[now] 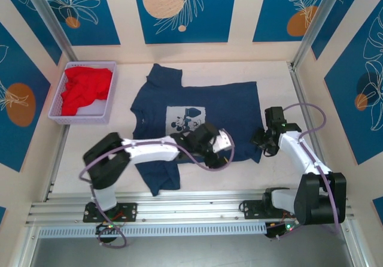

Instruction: Fold the inside-out t-shirt

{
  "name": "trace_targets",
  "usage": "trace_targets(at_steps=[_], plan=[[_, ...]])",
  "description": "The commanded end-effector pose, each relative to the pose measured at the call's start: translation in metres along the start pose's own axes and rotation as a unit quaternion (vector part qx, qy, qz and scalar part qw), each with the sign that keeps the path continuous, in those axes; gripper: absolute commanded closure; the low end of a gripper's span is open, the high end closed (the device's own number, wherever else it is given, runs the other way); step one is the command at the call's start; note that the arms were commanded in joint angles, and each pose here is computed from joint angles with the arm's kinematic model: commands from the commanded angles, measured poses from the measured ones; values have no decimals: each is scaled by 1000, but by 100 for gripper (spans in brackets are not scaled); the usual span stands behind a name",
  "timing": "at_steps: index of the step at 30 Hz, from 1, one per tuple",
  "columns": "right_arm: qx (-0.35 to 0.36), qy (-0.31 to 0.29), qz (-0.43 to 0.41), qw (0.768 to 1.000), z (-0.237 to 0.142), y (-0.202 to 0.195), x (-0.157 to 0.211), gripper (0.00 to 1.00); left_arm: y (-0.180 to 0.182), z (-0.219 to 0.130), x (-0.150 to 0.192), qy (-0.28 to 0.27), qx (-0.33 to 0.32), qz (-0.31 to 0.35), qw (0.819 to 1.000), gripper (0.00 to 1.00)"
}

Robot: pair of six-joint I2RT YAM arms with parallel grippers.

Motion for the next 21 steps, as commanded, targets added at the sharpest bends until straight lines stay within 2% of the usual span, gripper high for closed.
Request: trace_targets(at_steps=[1,3,6,9,10,13,15,16,21], plan=[[-13,20,22,999,6,0,5,48,3,28,-17,-16,-19,90,996,25],[-12,27,26,999,9,-1,4,48,3,52,-6,18,-38,103,994,26],[-10,33,26,999,13,-1,-3,48,18,72,6,49,-89,101,990,34],[-11,50,21,998,21,4,-11,53,27,76,16,69,-115,103,986,52],[-8,55,19,998,24,5,-14,56,30,76,21,78,-118,101,985,62],[-4,62,6,998,32,10,-21,72,37,63,32,98,-113,76,986,88],[-8,65,-6,998,35,15,-25,83,43,47,40,98,-109,48,988,97],[-8,66,-14,998,36,19,-27,87,48,38,43,96,-112,34,989,100],[-33,70,-72,994,32,46,-34,97,61,-3,59,86,-112,-22,990,100]])
Point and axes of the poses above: each hand's point on the last joint's axis, 136 mm out from that joint toward the fingers, its own z axis out along the fingers, its own y axis along the line the jaws close on, x = y × z, the point moved 6 cm from there along -z, back along the fingers
